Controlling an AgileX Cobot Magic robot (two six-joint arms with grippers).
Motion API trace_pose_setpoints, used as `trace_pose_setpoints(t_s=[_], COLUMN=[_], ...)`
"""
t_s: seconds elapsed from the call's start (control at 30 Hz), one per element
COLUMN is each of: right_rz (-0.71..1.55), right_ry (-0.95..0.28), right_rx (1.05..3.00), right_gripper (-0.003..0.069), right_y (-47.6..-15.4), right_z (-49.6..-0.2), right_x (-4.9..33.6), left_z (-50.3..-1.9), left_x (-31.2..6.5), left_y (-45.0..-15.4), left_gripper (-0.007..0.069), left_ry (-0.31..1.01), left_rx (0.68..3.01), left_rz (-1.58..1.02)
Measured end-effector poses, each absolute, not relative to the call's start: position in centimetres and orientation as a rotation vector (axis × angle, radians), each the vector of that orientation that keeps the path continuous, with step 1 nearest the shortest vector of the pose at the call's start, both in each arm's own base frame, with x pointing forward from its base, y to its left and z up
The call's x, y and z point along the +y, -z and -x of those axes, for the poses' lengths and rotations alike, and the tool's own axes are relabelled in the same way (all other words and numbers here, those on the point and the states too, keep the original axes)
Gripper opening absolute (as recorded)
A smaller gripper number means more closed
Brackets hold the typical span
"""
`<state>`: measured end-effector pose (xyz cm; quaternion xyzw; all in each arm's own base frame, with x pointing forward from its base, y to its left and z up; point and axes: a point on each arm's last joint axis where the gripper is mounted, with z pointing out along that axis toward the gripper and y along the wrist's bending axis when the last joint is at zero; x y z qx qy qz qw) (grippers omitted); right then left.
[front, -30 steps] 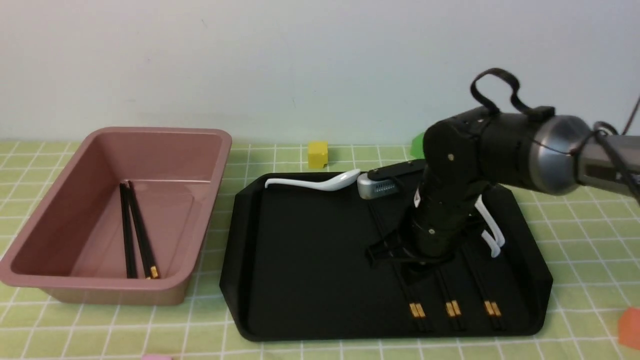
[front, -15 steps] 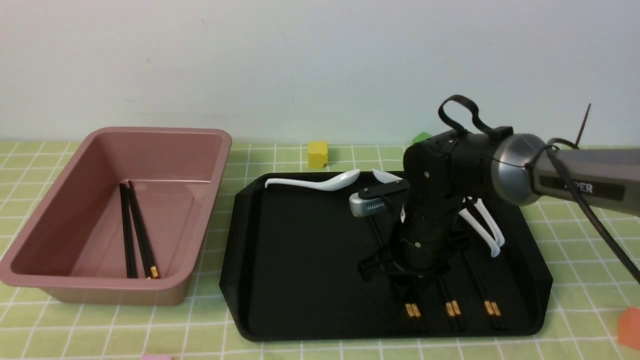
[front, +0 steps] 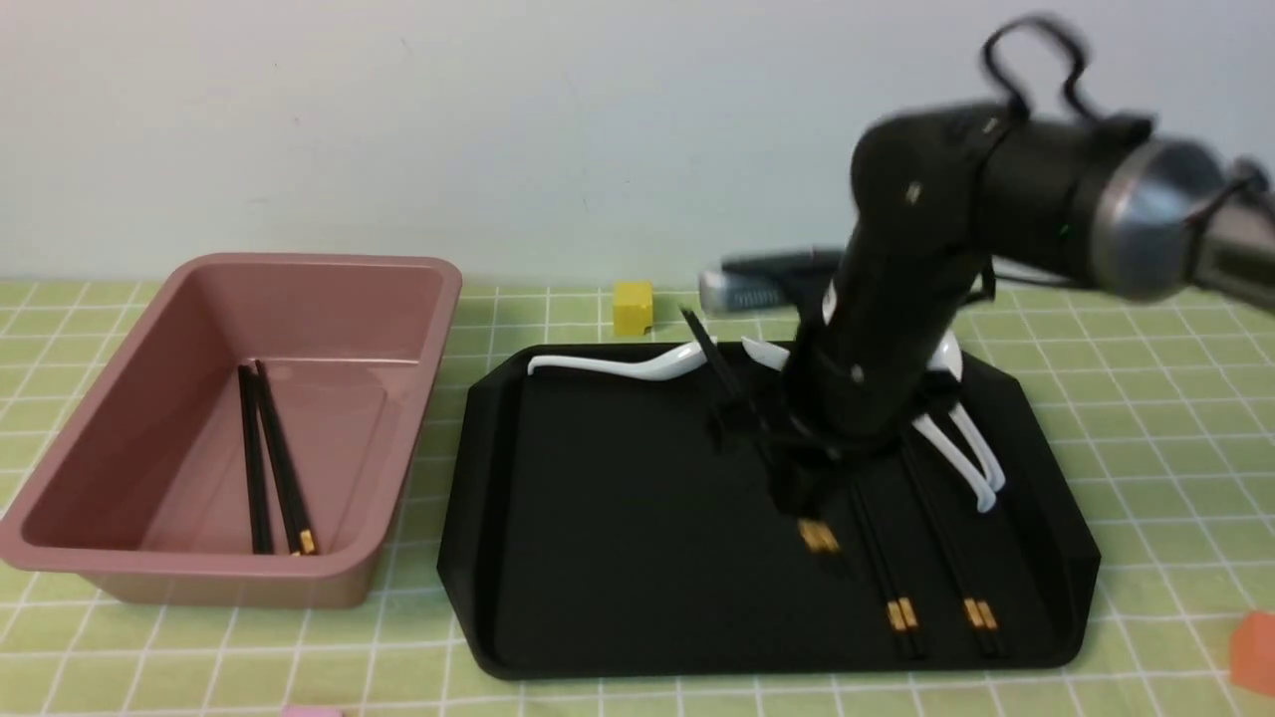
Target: On green tablecloth take chopsticks from black tray and put them in box.
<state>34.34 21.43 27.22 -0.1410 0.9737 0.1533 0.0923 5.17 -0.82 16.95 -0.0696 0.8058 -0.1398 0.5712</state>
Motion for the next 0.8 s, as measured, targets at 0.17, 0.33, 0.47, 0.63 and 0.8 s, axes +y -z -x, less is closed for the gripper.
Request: trace_pose_setpoints(t_s=[0.17,0.33,0.47,0.63,0.8], right_rz=[0.592,0.625,0.528,0.499,0.587], right_ry=[-0.875,-1.137,-1.129,-1.071,-1.09], right_rx=[2.546,2.177,2.044,2.061,2.074], right_gripper=[0.0134,0.0134,0.0134,0.0206,0.0264], right_y=[-31.5,-30.7,-27.1,-22.6,-23.6], right_z=[-33.4,-33.3,-34.3,-35.4,-35.5], right_x=[27.6,36.3,40.5,42.1,41.2], left_z=[-5.2,-5.2,-5.2,-5.2,-5.2], left_x=[-0.8,-0.8,-0.8,-0.8,-0.8], left_y=[-16.9,-16.9,-16.9,-16.9,-16.9], left_gripper=[0.0082,0.0082,0.0082,0.0082,0.0082], left_ry=[0.328,0.328,0.328,0.328,0.328], left_rx=[1.89,1.89,1.89,1.89,1.89], left_rz=[0.163,0.163,0.163,0.163,0.163])
